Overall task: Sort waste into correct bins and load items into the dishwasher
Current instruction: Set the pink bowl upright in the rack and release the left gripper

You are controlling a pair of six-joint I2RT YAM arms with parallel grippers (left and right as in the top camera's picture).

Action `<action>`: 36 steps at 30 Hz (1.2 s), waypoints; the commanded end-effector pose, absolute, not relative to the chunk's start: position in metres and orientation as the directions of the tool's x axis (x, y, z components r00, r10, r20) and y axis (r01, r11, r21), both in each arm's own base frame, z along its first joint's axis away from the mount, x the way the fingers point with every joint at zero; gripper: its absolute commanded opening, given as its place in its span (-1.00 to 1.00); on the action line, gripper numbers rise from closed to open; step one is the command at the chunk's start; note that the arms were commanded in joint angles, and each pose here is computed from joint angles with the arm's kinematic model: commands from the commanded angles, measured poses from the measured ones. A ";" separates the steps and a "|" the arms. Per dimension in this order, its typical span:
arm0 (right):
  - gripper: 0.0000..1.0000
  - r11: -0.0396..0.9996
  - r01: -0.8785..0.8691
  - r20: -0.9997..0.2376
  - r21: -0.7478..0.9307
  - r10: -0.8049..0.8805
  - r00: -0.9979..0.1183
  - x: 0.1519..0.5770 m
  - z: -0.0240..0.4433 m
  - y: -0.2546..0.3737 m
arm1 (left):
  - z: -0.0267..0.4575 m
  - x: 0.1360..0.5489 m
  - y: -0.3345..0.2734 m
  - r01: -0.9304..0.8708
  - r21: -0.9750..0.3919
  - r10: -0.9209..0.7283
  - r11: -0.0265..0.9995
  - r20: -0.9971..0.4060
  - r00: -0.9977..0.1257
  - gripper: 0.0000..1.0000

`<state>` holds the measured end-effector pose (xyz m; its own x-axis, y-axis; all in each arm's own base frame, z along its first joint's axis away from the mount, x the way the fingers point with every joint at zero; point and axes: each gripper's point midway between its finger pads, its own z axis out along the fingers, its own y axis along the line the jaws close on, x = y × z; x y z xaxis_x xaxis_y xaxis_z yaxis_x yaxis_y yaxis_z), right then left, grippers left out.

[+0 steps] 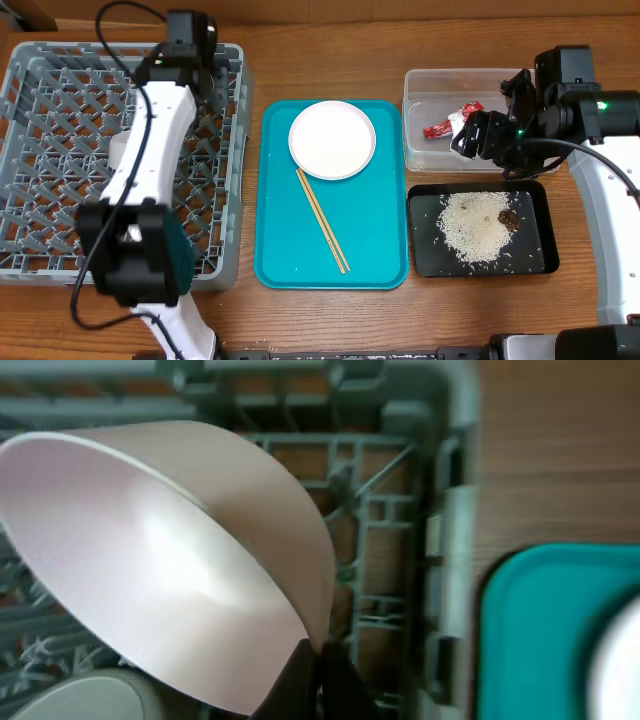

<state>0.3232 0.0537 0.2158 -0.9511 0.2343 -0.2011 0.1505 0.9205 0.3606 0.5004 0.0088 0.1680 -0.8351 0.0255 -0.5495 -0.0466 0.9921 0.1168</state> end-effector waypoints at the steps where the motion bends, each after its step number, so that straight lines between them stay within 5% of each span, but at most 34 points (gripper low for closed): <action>1: 0.62 0.924 0.145 -0.219 0.353 0.232 -0.948 0.324 0.219 0.051 | 0.232 0.492 -0.036 0.195 -0.102 0.078 0.975 -0.669 -0.739 -0.92; 10: 0.62 0.924 0.145 -0.219 0.353 0.232 -0.948 0.324 0.219 0.051 | 0.258 0.470 -0.039 0.452 -0.450 -0.003 0.770 -0.712 -0.702 -0.92; 23: 0.62 0.924 0.145 -0.218 0.353 0.232 -0.948 0.324 0.219 0.051 | 0.216 0.474 0.028 0.416 -0.775 -0.274 0.477 -0.580 -0.767 -0.92; 32: 0.62 0.924 0.145 -0.218 0.353 0.232 -0.948 0.324 0.219 0.051 | 0.194 0.467 0.087 0.321 -0.845 -0.412 0.428 -0.498 -0.763 -0.92; 36: 0.62 0.924 0.145 -0.220 0.353 0.232 -0.948 0.324 0.219 0.051 | 0.191 0.455 0.116 0.243 -0.871 -0.480 0.426 -0.445 -0.756 -0.70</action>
